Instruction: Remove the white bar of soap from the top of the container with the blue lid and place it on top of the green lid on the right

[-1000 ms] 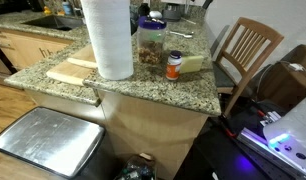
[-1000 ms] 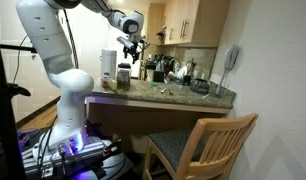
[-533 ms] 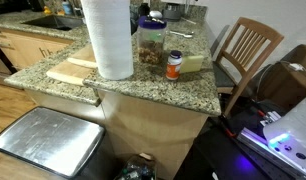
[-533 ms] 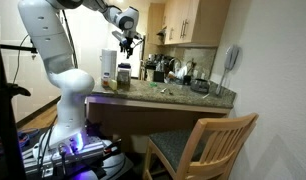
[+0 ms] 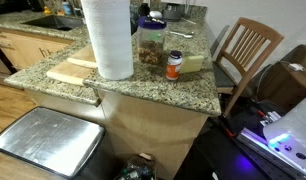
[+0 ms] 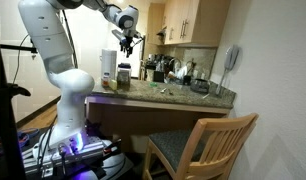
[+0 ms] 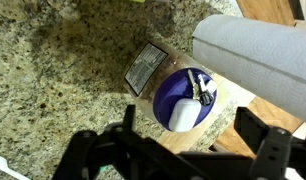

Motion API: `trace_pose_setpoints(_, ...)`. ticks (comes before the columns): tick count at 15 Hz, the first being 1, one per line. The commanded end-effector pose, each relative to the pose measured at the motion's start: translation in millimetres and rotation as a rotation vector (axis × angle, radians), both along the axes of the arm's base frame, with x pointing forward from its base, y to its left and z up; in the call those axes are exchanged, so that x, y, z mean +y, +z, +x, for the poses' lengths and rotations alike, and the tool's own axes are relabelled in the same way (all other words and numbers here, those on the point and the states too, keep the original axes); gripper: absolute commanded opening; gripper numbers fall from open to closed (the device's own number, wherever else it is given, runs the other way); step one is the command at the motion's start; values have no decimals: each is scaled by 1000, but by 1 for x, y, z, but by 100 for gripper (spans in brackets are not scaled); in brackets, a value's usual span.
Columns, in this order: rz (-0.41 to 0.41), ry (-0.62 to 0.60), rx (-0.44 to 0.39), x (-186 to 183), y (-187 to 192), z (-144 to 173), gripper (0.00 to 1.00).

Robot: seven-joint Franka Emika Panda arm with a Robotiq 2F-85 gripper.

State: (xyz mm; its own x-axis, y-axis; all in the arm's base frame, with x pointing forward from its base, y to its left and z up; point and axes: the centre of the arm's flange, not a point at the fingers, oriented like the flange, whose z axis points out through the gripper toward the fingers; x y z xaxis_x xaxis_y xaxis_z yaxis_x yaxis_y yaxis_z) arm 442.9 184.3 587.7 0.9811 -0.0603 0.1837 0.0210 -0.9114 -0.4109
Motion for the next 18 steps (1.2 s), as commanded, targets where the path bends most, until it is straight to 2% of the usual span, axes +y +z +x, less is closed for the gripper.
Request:
trace_pose_setpoints(1, -3, -10, -13, 15, -3, 11, 100)
trace_pose_setpoints(4, -33, -24, -59, 38, -8, 16, 100)
trace_pose_setpoints(8, -106, -111, -146, 67, -23, 27, 100)
trace_pose_setpoints(9, -78, -80, -128, 53, -15, 13, 100)
trace_pose_setpoints(14, -78, -89, -121, 58, -23, 18, 100)
trace_pose_setpoints(18, -17, -116, -173, 77, -44, 30, 100)
